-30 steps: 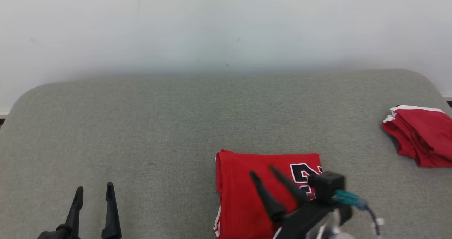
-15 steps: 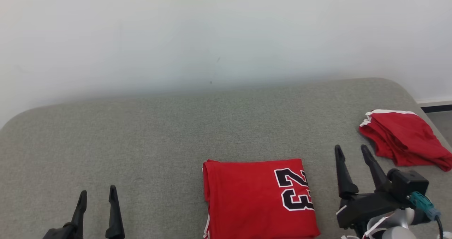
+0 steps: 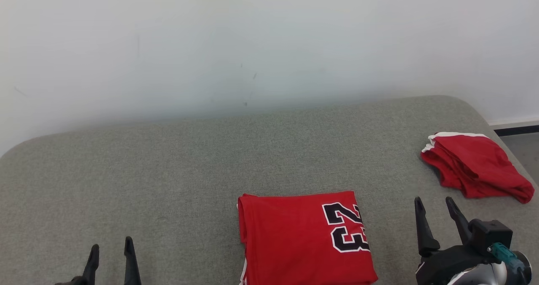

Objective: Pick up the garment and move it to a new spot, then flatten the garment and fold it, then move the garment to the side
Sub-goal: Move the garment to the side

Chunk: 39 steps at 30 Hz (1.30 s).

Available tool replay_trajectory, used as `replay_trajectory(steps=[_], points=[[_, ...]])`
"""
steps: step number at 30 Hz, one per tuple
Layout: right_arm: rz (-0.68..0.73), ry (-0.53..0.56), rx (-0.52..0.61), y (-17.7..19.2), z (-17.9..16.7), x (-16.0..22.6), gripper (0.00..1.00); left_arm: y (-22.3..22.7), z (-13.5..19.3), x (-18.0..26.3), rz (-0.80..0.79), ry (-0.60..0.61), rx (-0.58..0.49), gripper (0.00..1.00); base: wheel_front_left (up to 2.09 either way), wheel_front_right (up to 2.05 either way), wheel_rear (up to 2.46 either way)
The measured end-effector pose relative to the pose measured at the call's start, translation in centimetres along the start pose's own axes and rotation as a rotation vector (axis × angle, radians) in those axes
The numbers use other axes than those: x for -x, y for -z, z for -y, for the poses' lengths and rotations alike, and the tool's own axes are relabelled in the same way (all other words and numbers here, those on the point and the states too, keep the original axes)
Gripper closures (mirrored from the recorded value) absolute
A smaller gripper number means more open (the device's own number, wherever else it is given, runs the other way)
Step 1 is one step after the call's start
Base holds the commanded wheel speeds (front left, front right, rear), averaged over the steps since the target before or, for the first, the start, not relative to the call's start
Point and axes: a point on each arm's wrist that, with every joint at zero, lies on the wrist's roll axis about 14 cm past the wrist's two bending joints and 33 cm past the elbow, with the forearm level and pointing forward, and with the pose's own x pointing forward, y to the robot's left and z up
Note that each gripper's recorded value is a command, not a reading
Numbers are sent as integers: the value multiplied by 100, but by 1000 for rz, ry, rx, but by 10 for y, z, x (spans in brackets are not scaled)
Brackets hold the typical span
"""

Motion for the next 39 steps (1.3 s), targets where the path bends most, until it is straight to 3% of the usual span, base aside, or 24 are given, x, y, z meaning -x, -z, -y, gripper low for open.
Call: replay_trajectory(steps=[32,35,39], points=[[-28,-76,-27,7,-27,-11,0,9,-5,5,-27,-14,-3,0,0,0,0],[-74,-97,-30,11,-32,-16,0,7,-6,4,-21,-17,-2,0,0,0,0],[-298,-155,-26,41,-46,-22,0,7,-9,7,-21,-29,-1,0,0,0,0]])
